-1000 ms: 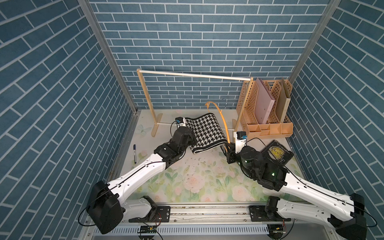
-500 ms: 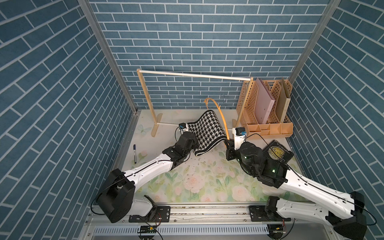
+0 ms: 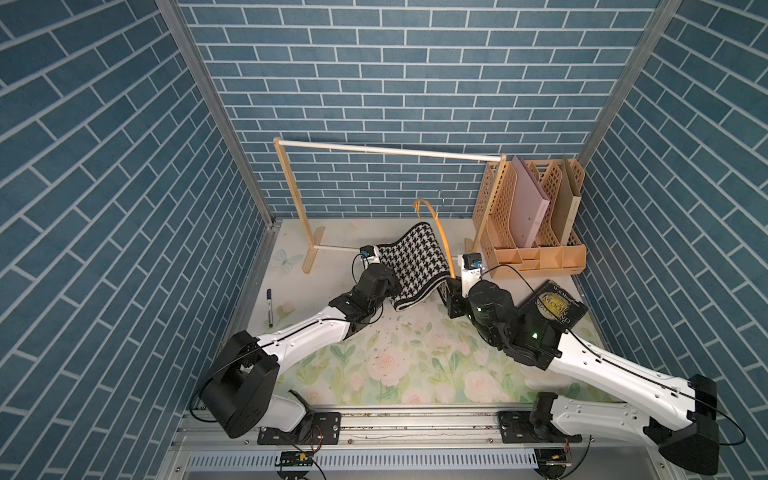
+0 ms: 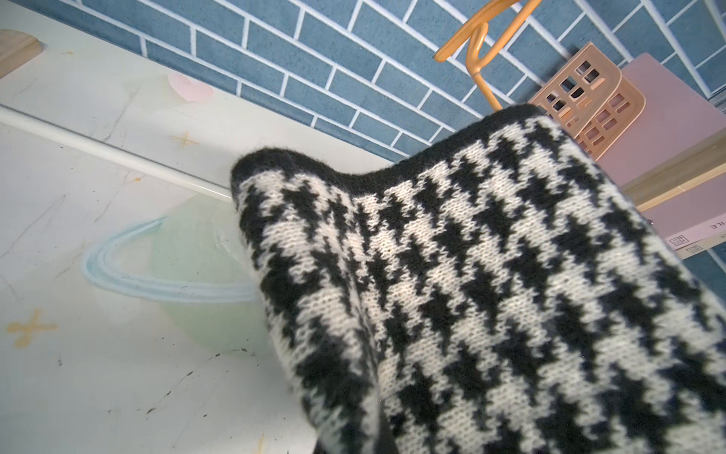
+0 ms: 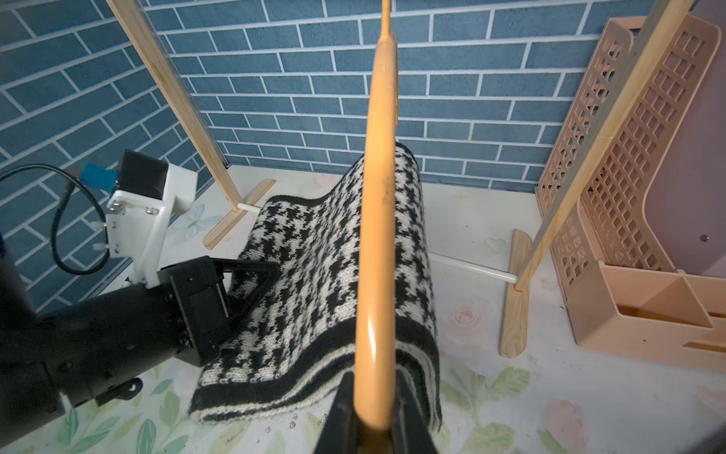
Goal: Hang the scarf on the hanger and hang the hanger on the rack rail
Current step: Hang the scarf on the hanger, then place the hanger at the clothesline.
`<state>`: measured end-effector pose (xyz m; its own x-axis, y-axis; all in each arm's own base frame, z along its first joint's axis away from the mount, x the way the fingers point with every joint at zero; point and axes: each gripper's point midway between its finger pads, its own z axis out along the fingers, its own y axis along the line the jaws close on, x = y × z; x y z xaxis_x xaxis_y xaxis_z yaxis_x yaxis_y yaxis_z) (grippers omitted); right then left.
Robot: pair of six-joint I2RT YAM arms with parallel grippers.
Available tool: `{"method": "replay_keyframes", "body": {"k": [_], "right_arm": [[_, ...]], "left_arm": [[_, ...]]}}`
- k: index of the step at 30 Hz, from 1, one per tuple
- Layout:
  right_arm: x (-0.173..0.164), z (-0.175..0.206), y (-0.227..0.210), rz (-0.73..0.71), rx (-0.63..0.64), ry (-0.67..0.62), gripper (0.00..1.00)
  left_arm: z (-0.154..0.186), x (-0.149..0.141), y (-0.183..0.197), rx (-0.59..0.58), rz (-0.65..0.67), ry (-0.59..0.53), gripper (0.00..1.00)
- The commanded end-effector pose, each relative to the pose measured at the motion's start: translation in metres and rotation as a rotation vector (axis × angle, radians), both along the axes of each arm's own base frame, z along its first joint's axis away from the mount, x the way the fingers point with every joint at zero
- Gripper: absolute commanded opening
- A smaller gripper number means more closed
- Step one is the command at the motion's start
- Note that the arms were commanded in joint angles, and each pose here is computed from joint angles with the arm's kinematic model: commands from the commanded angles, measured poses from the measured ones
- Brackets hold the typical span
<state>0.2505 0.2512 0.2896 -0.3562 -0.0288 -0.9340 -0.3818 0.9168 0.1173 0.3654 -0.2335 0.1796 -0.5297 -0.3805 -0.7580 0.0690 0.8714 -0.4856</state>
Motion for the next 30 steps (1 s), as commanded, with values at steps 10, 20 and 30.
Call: {"method": "replay_keyframes", "body": {"k": [10, 20, 30], "right_arm": [[0.010, 0.054, -0.001, -0.034, 0.112, -0.120, 0.00], [0.010, 0.056, -0.003, -0.036, 0.129, -0.127, 0.00], [0.012, 0.063, 0.008, -0.012, 0.180, -0.147, 0.00]], "left_arm": [[-0.035, 0.003, -0.009, -0.020, -0.018, 0.037, 0.98], [-0.037, 0.004, -0.006, -0.015, -0.001, 0.032, 0.99], [0.026, -0.014, 0.044, 0.076, 0.117, -0.086, 0.93]]}}
